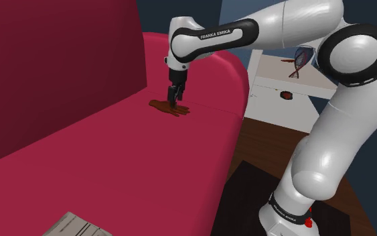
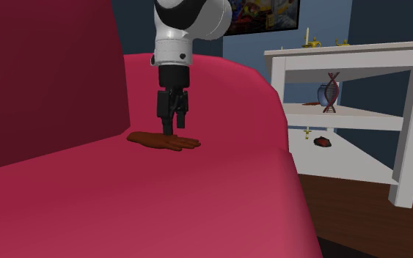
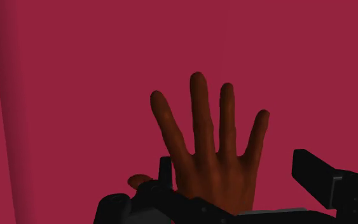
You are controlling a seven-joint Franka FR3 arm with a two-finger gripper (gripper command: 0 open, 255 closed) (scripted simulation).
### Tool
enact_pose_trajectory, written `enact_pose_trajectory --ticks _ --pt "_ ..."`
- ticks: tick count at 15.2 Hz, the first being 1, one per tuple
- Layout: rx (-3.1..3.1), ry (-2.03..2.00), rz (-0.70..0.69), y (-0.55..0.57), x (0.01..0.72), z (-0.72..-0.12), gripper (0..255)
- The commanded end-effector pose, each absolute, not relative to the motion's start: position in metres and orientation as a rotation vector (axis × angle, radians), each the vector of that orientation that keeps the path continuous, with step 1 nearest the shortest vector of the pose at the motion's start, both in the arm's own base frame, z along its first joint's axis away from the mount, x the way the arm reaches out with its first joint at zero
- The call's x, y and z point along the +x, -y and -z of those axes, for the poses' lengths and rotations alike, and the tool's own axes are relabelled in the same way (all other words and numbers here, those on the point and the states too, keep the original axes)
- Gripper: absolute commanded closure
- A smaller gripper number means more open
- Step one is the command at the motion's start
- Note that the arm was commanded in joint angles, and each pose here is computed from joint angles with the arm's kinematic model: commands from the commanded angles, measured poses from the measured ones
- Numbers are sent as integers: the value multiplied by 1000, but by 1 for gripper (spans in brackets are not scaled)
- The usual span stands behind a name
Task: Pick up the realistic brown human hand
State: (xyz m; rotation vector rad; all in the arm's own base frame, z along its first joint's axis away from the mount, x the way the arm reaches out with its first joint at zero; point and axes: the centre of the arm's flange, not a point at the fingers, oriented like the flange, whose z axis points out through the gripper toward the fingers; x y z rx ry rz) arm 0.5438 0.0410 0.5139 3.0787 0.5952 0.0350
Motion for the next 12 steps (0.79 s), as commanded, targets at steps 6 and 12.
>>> enact_pose_trajectory --ticks 6,12 --pt "3029 -783 -147 -66 617 -518 0" --pt "3029 -783 -147 -66 617 -486 0"
